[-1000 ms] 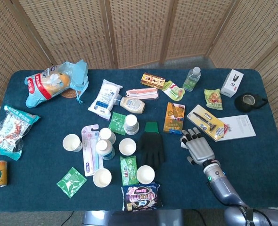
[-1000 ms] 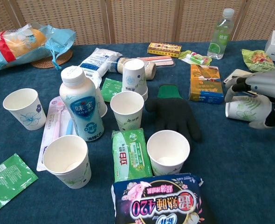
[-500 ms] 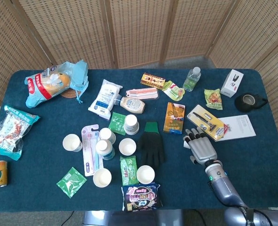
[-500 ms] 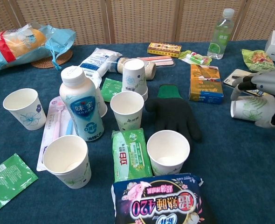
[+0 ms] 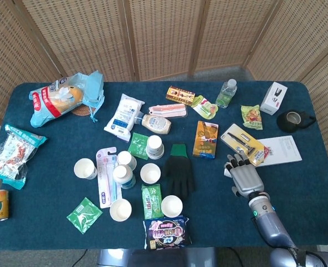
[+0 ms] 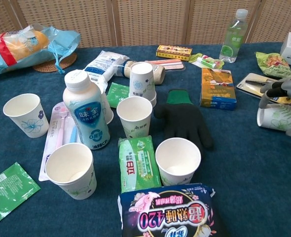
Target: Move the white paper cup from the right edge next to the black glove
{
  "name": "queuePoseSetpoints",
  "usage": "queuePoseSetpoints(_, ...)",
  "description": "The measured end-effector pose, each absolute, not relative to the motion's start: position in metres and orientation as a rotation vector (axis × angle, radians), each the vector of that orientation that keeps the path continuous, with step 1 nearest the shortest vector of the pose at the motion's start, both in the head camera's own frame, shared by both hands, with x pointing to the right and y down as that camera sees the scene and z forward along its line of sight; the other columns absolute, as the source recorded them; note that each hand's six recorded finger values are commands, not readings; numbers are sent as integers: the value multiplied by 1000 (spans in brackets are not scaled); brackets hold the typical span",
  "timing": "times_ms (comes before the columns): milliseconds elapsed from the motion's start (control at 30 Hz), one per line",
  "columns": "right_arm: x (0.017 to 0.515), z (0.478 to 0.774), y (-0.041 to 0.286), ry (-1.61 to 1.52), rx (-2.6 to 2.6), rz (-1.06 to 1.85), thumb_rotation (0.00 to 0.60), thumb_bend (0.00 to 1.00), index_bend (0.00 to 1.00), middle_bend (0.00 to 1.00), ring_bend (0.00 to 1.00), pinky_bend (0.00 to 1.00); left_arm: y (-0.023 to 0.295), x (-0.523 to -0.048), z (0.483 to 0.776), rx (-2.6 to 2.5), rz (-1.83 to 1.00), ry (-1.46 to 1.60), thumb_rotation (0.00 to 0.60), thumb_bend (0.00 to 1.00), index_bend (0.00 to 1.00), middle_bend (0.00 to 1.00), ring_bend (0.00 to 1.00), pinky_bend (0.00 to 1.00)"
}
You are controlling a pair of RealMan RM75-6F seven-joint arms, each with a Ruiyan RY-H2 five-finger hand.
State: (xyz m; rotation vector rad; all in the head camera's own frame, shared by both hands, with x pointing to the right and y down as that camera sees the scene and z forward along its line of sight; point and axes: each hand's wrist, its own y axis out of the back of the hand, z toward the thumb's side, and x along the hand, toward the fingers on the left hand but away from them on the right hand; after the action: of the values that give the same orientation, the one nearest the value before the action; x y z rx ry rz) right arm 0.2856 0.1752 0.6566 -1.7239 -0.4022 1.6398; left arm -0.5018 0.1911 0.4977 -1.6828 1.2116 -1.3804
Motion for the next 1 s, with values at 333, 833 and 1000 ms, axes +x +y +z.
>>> queuePoseSetpoints(333, 277, 649, 172, -414, -1744, 1614, 597, 350, 216, 0, 0, 0, 191, -503, 497, -1682, -1376, 1220, 600, 412, 0, 51, 59, 15)
queuePoseSetpoints(833, 271, 658, 161, -451, -1715, 1640, 598, 350, 123, 0, 0, 0, 193, -511, 498, -1677, -1387, 1232, 600, 413, 0, 51, 58, 15)
queuePoseSetpoints(1000, 276, 663, 163, -444, -1706, 1664, 596, 351, 111, 0, 0, 0, 194, -513, 498, -1675, -1392, 1234, 600, 412, 0, 51, 58, 15)
